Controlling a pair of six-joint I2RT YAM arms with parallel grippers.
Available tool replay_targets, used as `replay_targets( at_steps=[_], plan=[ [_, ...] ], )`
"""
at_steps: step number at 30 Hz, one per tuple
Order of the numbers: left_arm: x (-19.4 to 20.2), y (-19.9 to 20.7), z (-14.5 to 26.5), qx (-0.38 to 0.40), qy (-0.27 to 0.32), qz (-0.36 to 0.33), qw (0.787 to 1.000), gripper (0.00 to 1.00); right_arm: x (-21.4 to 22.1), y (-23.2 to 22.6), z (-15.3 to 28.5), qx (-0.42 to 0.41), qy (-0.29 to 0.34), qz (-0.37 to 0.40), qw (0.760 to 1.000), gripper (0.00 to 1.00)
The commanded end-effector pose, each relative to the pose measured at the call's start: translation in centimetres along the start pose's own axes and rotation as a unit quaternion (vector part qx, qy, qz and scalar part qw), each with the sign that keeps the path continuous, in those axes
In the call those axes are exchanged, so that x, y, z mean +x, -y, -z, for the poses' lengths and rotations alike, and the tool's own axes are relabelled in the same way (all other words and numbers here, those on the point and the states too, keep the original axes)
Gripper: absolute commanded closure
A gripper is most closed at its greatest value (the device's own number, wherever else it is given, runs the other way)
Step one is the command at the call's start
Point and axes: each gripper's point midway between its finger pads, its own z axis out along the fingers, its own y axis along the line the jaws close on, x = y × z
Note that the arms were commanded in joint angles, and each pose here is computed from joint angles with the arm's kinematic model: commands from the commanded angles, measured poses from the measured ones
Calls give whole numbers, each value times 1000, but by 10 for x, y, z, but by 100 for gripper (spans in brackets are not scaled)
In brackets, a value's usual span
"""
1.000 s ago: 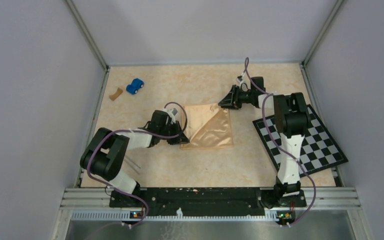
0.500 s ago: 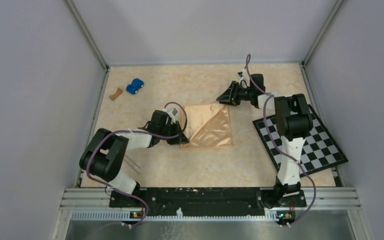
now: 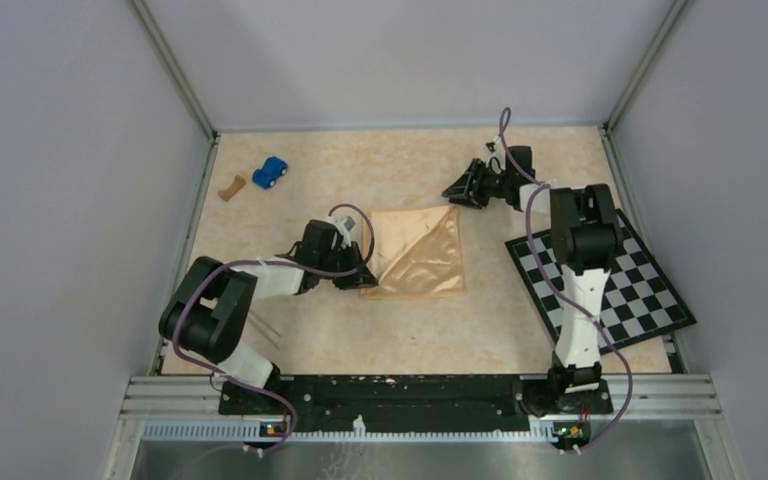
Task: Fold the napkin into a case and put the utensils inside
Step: Fold the top corner of the square-folded napkin at the center of the board, then pick up the upper triangle-folded napkin from the center of the board.
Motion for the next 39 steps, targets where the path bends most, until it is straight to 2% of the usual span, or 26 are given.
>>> replay_targets(
  at_steps=[1, 4, 6, 10, 13, 15, 19, 26, 30, 32, 35, 39],
  plan=[
    [-3, -2, 5, -22, -3, -12, 1000, 79, -41, -45, 28, 23, 36, 76, 996, 57],
    [-14, 17, 12, 0, 4, -15, 1000, 69, -41, -61, 50, 68, 42, 93, 992, 56],
    [-22, 30, 19, 14, 11, -18, 1000, 64, -26, -69, 58, 88, 41, 101, 990, 55],
    [-43, 61, 38, 42, 38, -26, 998, 53, 41, -90, 49, 78, 9, 120, 990, 55],
    [-67, 77, 56, 32, 76, -36, 996, 41, 104, -97, 37, 66, -47, 130, 988, 58],
    [-79, 85, 69, 26, 101, -44, 994, 35, 138, -87, 35, 81, -84, 138, 984, 60],
    [-89, 91, 85, 16, 127, -54, 990, 23, 172, -54, 52, 141, -112, 149, 972, 60],
    [-91, 87, 93, -5, 134, -53, 990, 18, 200, 2, 92, 241, -115, 102, 958, 65],
    [-85, 94, 97, 22, 136, -54, 989, 18, 188, 37, 123, 283, -73, 59, 955, 67],
    [-81, 95, 96, 29, 130, -59, 989, 17, 180, 22, 128, 264, -66, 97, 957, 62],
    [-79, 91, 96, 25, 123, -71, 990, 16, 185, -31, 122, 186, -93, 167, 964, 56],
    [-91, 76, 111, -25, 141, -83, 986, 15, 200, -72, 126, 192, -92, 265, 941, 43]
  ],
)
